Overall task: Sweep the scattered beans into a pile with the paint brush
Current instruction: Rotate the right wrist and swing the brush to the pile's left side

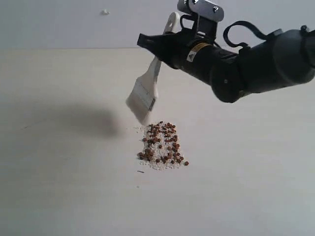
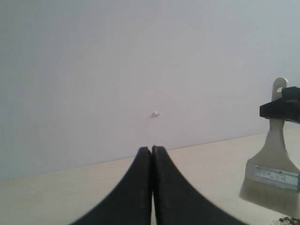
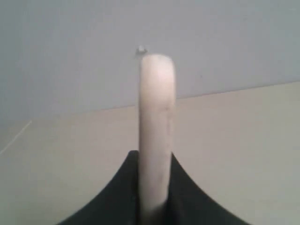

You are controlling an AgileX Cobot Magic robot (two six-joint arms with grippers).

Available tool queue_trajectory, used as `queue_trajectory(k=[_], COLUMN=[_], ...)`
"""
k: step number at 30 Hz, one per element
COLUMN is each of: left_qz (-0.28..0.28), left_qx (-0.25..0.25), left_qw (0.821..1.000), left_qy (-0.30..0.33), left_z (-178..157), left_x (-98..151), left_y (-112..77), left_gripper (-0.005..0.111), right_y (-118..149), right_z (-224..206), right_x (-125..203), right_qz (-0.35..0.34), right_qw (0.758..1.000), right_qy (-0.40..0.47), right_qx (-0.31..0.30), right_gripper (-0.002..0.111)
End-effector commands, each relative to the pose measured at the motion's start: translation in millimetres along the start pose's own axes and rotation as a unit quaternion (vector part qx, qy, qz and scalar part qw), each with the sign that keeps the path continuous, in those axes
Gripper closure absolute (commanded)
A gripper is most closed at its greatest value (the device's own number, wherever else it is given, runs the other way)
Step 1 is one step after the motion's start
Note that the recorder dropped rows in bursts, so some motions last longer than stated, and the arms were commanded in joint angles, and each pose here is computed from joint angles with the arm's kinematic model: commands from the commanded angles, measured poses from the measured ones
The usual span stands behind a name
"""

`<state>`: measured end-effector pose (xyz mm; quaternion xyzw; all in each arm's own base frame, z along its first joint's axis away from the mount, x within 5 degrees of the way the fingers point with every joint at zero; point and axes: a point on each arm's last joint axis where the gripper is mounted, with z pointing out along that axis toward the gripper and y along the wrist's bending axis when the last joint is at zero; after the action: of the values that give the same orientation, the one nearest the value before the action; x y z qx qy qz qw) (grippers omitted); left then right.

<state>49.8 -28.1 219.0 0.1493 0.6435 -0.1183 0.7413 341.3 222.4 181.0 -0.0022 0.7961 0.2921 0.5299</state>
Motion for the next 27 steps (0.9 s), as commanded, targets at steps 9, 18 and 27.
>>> queue_trajectory(k=[9, 18, 27], left_qz=[0.003, 0.003, 0.003], left_qx=[-0.002, -0.002, -0.002], left_qw=[1.000, 1.000, 1.000], left_qy=[-0.004, -0.004, -0.004], left_z=[-1, -1, -1], left_x=[-1, -1, -1], left_y=[0.2, 0.2, 0.2], left_gripper=[0.107, 0.107, 0.107], right_y=[84, 87, 96], right_z=[-28, -27, -27], right_x=[43, 33, 29], right_qz=[-0.006, 0.075, 0.045], right_qw=[0.993, 0.994, 0.996], right_qy=[0.083, 0.020, 0.006], right_qx=[-0.083, -0.079, -0.079], right_gripper=[0.108, 0.108, 0.108])
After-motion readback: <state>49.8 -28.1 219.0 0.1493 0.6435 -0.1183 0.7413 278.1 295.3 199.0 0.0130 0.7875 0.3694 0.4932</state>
